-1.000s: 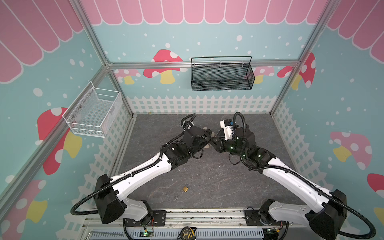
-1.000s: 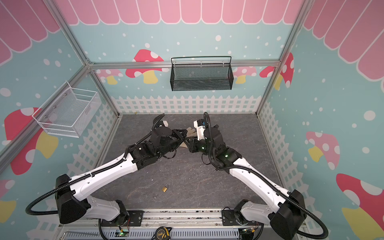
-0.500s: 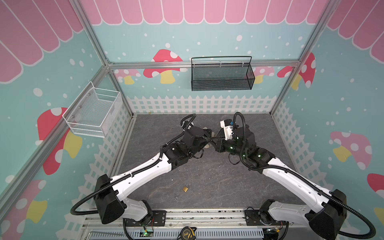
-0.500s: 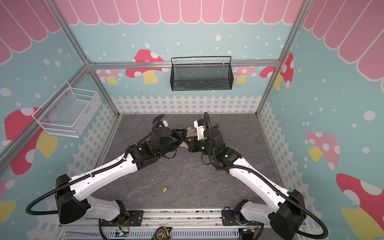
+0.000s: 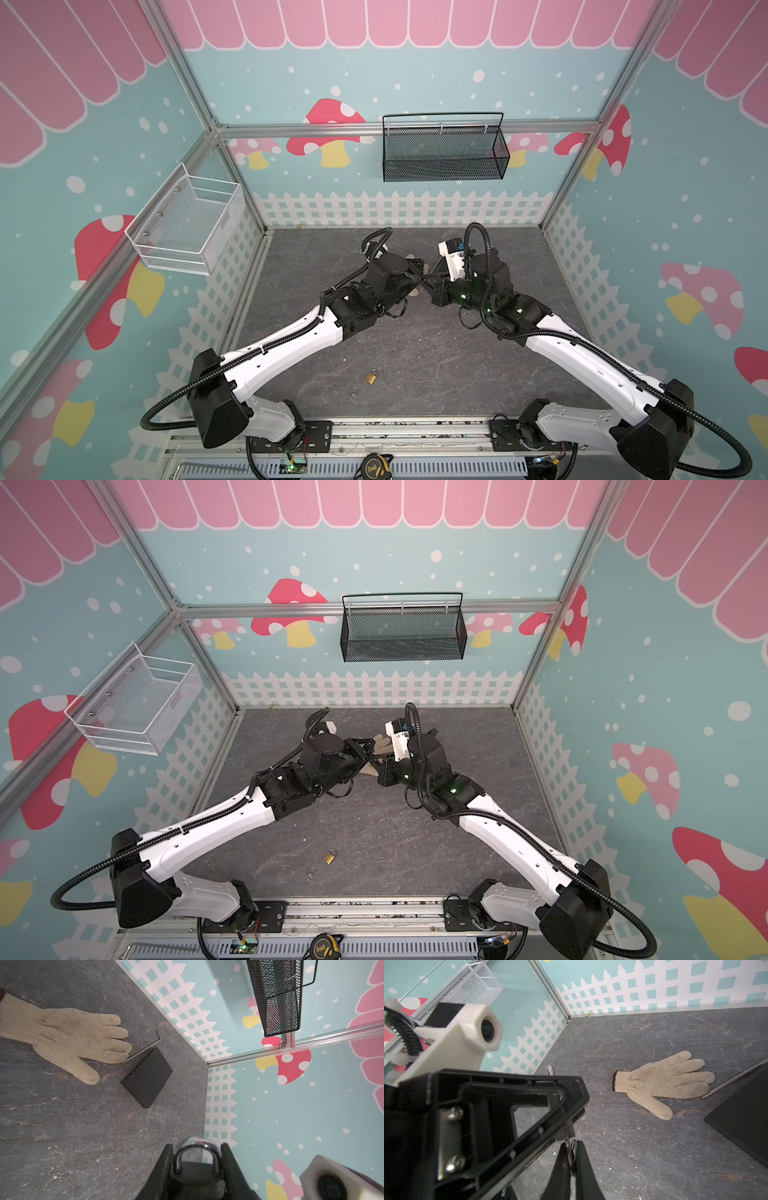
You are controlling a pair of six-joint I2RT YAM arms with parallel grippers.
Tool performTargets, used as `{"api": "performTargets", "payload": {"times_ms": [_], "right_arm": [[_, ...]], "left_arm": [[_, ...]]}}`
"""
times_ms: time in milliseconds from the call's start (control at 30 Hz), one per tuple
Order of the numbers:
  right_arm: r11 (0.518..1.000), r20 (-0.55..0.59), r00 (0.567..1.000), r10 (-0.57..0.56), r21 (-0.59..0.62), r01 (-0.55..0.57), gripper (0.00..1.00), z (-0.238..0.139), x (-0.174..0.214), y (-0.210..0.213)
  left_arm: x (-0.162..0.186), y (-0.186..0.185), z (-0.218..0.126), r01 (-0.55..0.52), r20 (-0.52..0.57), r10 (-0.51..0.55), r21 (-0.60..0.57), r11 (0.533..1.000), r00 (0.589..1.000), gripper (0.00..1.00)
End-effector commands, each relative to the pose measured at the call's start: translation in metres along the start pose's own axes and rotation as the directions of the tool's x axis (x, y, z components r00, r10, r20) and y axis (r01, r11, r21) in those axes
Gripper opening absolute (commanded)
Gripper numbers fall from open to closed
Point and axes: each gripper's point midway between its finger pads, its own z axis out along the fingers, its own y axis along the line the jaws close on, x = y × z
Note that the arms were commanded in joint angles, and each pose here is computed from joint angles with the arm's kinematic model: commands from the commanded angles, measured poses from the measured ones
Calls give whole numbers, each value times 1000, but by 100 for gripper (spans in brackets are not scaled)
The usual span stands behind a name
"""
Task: Unlock with the key
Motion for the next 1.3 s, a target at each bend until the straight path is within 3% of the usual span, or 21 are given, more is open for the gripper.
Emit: {"api": "performTargets", "payload": {"times_ms": [0,67,233,533,633,800,1067,1267], "right_arm": [[998,73,995,-69,-8,70,0,-6,-23,10],[997,78,994,-77,-6,77,0,-6,-23,10],[996,76,993,-92,18,91,0,-4,-23,7],[994,49,993,-110,33,108,0,2,-17,5],[994,39,993,-109,21,109,0,4,-15,7],[995,31,995,-97,-12,97,0,3,-15,14],[982,52,998,-28,-187,37,0,-9,-27,34],[923,45,996,76,-381,-53,0,-22,-36,52]], "left_arm": [[11,17,1,-34,-47,31,-51,998,998,39],[12,20,3,-45,-50,42,-64,997,998,46],[9,21,5,-49,-33,47,-80,996,998,47],[2,5,13,-25,-8,25,-23,999,1000,39],[3,7,17,-17,-10,17,-20,1000,1000,31],[2,6,18,0,-24,0,2,1000,1000,0],[8,1,10,-33,-93,41,81,996,995,0],[16,-9,4,-84,-142,105,150,985,984,0]]}}
